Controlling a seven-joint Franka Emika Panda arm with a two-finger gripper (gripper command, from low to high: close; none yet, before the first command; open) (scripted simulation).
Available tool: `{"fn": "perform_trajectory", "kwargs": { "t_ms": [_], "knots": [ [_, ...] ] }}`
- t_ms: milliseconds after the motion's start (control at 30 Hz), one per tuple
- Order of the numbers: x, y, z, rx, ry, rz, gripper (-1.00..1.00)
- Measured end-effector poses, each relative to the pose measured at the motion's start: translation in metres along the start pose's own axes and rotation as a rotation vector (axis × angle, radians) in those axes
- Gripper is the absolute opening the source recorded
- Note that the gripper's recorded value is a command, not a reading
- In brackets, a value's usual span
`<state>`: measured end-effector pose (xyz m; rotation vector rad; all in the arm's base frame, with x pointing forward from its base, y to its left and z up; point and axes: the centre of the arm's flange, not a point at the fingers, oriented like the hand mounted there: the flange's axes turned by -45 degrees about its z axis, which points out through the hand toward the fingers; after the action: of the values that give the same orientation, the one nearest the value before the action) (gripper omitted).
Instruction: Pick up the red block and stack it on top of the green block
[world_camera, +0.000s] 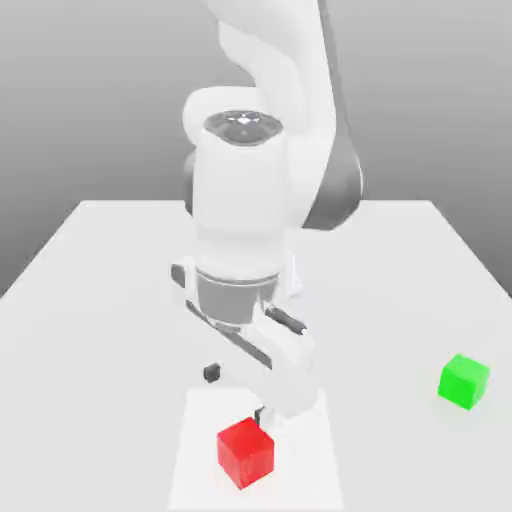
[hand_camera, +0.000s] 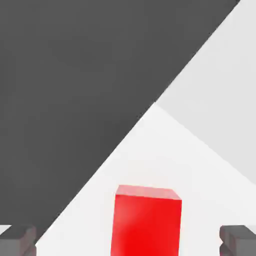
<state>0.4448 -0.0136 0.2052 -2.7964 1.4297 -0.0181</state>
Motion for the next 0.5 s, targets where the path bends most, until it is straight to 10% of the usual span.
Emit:
{"fn": "perform_trajectory", "kwargs": {
  "t_ms": [133,167,500],
  "knots": [
    [-0.002,0.002,0.048,-0.004,-0.009,0.012,0.0],
    [-0.003,0.002,0.057,-0.005,-0.01,0.012,-1.0],
    [-0.002,0.001,0.028,-0.002,-0.009,0.013,-1.0]
  ]
}}
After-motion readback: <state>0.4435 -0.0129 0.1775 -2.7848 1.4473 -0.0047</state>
